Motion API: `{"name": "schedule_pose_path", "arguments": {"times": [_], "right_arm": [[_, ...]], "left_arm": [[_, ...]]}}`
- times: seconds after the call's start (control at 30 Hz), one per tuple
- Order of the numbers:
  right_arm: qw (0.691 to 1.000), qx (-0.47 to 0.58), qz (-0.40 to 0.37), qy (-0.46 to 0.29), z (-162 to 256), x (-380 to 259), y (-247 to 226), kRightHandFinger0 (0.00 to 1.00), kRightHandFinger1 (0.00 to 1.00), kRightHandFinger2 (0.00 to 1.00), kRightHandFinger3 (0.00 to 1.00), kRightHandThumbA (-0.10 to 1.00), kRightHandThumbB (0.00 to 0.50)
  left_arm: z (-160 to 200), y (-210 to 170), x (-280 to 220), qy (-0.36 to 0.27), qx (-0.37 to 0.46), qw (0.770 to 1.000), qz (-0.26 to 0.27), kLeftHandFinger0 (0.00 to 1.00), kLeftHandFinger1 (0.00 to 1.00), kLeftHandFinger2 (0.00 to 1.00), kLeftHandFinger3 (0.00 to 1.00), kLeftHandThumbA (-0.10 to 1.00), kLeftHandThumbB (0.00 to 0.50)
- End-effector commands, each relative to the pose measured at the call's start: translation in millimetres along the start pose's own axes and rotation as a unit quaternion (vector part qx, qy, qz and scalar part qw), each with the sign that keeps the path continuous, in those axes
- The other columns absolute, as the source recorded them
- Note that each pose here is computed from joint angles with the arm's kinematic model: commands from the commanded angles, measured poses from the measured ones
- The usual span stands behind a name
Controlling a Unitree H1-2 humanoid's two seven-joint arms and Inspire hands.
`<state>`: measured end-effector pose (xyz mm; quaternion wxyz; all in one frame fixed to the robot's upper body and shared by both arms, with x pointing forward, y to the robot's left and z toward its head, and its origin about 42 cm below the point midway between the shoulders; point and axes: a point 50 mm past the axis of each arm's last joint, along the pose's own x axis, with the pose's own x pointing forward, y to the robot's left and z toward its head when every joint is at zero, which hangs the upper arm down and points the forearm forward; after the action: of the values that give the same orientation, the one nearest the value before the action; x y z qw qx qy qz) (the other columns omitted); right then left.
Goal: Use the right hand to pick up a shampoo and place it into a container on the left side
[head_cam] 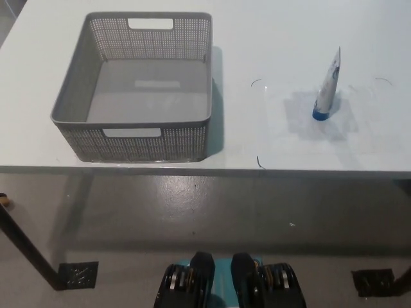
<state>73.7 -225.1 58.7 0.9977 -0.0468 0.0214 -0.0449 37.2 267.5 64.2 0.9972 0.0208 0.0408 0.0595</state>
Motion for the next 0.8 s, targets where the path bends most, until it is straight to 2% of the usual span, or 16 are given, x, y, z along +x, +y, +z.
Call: {"name": "schedule_pose_path", "arguments": {"times": [0.0, 0.03, 0.1, 0.13, 0.2, 0.37, 0.43, 0.57, 0.63, 0.73, 0.77], "right_arm": [[0.996, 0.002, -0.005, -0.085, 14, 33, -13, 1.00, 1.00, 1.00, 1.00, 0.69, 0.096], [0.996, 0.004, -0.004, -0.087, 12, 41, -13, 1.00, 1.00, 1.00, 1.00, 0.70, 0.111], [0.996, 0.007, -0.002, -0.087, 7, 53, -14, 1.00, 1.00, 1.00, 1.00, 0.70, 0.109], [0.996, 0.006, 0.001, -0.090, 6, 62, -14, 1.00, 1.00, 1.00, 1.00, 0.68, 0.093], [0.996, 0.004, 0.002, -0.093, 3, 75, -15, 1.00, 1.00, 1.00, 1.00, 0.67, 0.099], [0.994, 0.001, -0.002, -0.108, 6, 92, -11, 1.00, 1.00, 1.00, 1.00, 0.69, 0.112], [0.994, -0.001, -0.003, -0.111, 7, 95, -11, 1.00, 1.00, 1.00, 1.00, 0.70, 0.117], [0.990, 0.000, -0.012, -0.138, 20, 107, -12, 1.00, 1.00, 1.00, 1.00, 0.69, 0.089], [0.986, 0.002, -0.023, -0.167, 34, 114, -13, 1.00, 1.00, 1.00, 1.00, 0.63, 0.076], [0.978, 0.008, -0.034, -0.204, 52, 126, -15, 1.00, 1.00, 1.00, 1.00, 0.61, 0.090], [0.976, -0.003, -0.037, -0.212, 56, 130, -17, 1.00, 1.00, 1.00, 1.00, 0.63, 0.087]], "left_arm": [[17, 7, 28, -0.077, 0.016, 0.997, -0.013, 1.00, 1.00, 1.00, 1.00, 0.92, 0.017], [17, 8, 35, -0.081, 0.016, 0.996, -0.016, 1.00, 1.00, 1.00, 1.00, 0.92, 0.007], [16, 11, 44, -0.077, 0.018, 0.997, -0.028, 1.00, 1.00, 1.00, 1.00, 0.92, 0.000], [16, 12, 50, -0.075, 0.022, 0.996, -0.033, 1.00, 1.00, 1.00, 1.00, 0.93, 0.000], [17, 9, 63, -0.078, 0.019, 0.996, -0.041, 1.00, 1.00, 1.00, 1.00, 0.94, 0.000], [20, 0, 87, -0.090, 0.018, 0.995, -0.046, 1.00, 1.00, 1.00, 1.00, 0.97, 0.034], [20, -1, 91, -0.097, 0.016, 0.994, -0.046, 1.00, 1.00, 1.00, 1.00, 0.98, 0.024], [23, -4, 98, -0.105, 0.013, 0.993, -0.044, 1.00, 1.00, 1.00, 1.00, 0.99, 0.032], [24, -5, 97, -0.103, 0.012, 0.994, -0.046, 1.00, 1.00, 1.00, 1.00, 0.99, 0.036], [24, -7, 94, -0.098, 0.005, 0.994, -0.047, 1.00, 1.00, 1.00, 1.00, 0.98, 0.042], [23, -8, 94, -0.097, 0.003, 0.994, -0.049, 1.00, 1.00, 1.00, 1.00, 0.97, 0.040]]}}
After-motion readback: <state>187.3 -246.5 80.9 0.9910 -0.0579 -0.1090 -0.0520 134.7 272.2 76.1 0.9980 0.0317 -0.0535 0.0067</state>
